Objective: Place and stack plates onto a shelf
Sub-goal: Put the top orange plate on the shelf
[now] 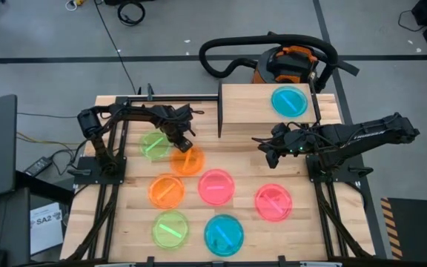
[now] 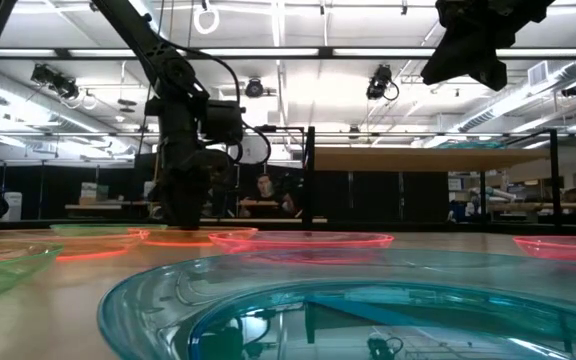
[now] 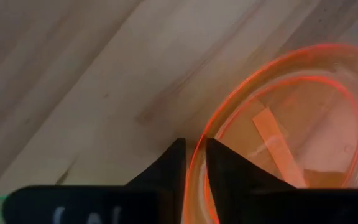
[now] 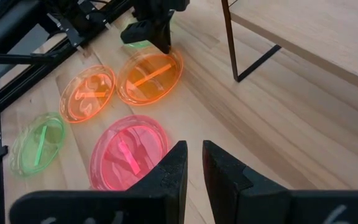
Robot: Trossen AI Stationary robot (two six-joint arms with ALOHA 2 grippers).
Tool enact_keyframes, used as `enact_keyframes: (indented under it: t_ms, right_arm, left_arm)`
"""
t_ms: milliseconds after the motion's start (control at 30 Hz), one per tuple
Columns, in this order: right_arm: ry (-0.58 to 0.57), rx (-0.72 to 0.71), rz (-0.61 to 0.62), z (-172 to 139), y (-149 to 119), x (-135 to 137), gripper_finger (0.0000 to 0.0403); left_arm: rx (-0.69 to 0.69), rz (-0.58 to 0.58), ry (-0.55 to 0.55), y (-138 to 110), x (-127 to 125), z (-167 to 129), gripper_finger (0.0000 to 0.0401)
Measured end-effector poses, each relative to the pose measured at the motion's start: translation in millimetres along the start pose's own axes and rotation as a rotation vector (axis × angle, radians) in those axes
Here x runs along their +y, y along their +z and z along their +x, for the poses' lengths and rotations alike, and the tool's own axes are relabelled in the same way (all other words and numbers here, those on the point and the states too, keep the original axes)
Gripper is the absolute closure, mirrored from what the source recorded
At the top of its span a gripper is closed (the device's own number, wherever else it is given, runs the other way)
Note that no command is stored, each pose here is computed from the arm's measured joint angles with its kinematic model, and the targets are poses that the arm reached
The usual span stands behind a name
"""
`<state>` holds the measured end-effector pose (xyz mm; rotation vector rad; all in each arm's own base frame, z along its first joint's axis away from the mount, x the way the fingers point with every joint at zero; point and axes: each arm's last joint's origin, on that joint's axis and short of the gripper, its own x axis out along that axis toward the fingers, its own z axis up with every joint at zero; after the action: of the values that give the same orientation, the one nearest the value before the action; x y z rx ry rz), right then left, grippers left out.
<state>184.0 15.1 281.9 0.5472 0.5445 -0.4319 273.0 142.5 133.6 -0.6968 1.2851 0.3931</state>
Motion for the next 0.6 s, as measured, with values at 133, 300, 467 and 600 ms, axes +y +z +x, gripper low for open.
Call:
enact_keyframes:
  t_ms: [133,300,467,600]
  right_arm:
    - [0.000,0.000,0.000,0.0,0.0,0.0,0.0346]
    - [0.000,0.000,0.000,0.0,0.0,0.0,0.0346]
    - [0.000,0.000,0.000,0.0,0.0,0.0,0.0346]
    - [0.000,0.000,0.000,0.0,0.0,0.0,0.0346]
  left_arm:
    - [0.000,0.000,-0.002,0.0,-0.2,0.0,0.0368]
    - [-0.001,0.000,-0.003,0.1,-0.2,0.0,0.0388]
    - [-0.001,0.000,-0.001,0.1,-0.2,-0.1,0.0390]
    - [-0.002,0.001,0.000,0.1,-0.1,-0.1,0.0390]
